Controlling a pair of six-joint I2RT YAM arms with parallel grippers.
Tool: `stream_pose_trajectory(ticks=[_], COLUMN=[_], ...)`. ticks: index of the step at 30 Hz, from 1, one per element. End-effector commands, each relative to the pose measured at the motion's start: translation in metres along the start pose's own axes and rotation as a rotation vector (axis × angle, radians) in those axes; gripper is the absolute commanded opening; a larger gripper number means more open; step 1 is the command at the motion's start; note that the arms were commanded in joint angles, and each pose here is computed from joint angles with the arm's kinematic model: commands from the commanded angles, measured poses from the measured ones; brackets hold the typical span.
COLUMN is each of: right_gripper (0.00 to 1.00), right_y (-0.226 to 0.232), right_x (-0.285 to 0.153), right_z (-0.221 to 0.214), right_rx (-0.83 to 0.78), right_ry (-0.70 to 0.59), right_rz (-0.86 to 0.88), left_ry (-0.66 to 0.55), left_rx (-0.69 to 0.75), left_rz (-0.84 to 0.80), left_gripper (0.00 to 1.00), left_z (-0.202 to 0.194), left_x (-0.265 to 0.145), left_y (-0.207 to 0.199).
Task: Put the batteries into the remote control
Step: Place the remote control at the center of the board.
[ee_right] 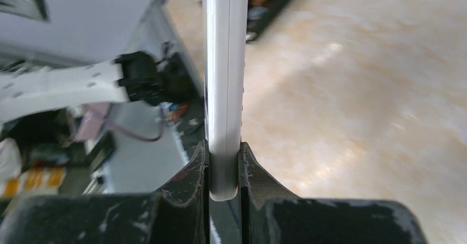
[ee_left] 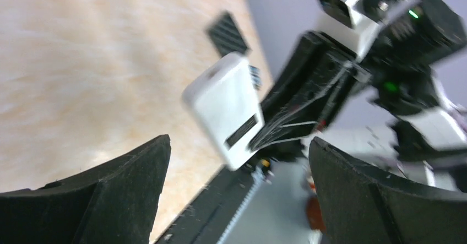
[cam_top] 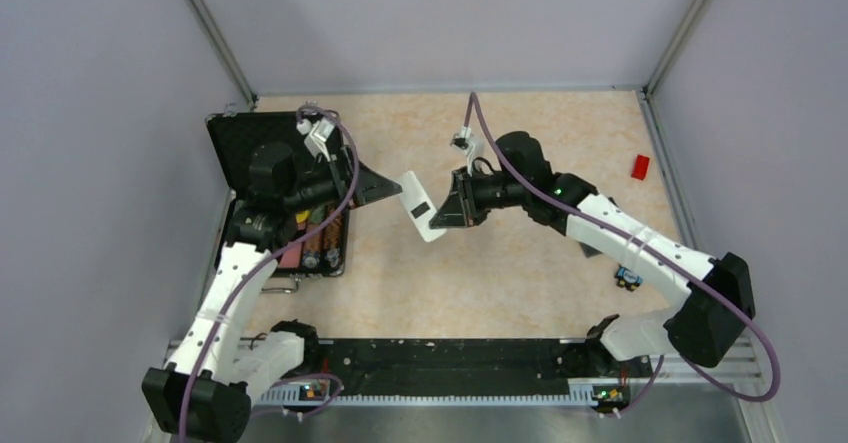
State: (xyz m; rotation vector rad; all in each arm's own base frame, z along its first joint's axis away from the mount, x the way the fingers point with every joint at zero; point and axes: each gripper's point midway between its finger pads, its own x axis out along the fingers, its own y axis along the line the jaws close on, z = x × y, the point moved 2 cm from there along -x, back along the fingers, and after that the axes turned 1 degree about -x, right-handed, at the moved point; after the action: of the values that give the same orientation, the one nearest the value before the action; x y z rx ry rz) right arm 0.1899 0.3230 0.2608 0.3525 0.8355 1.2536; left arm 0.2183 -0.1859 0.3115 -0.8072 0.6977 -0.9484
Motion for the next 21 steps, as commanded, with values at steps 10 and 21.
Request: stream_pose_trajectory(ticks=[10, 21], right_gripper=[0.0, 0.0], right_y=[-0.2, -0.249], right_x=[-0.126, -0.122], right_z=[-0.074, -0.105], right_rx=[-0.045, -0.118], right_ry=[0.146, 0.374], right_rz=[-1.405, -1.658], left_ry=[-0.406, -0.401], left_rx=[0.105, 0.104], left_rz=[0.587, 0.6], left_gripper=[0.99, 0.99], left_z=[0.032, 0.027], left_x=[-0.063, -0.067], left_y=[0.055, 0.055])
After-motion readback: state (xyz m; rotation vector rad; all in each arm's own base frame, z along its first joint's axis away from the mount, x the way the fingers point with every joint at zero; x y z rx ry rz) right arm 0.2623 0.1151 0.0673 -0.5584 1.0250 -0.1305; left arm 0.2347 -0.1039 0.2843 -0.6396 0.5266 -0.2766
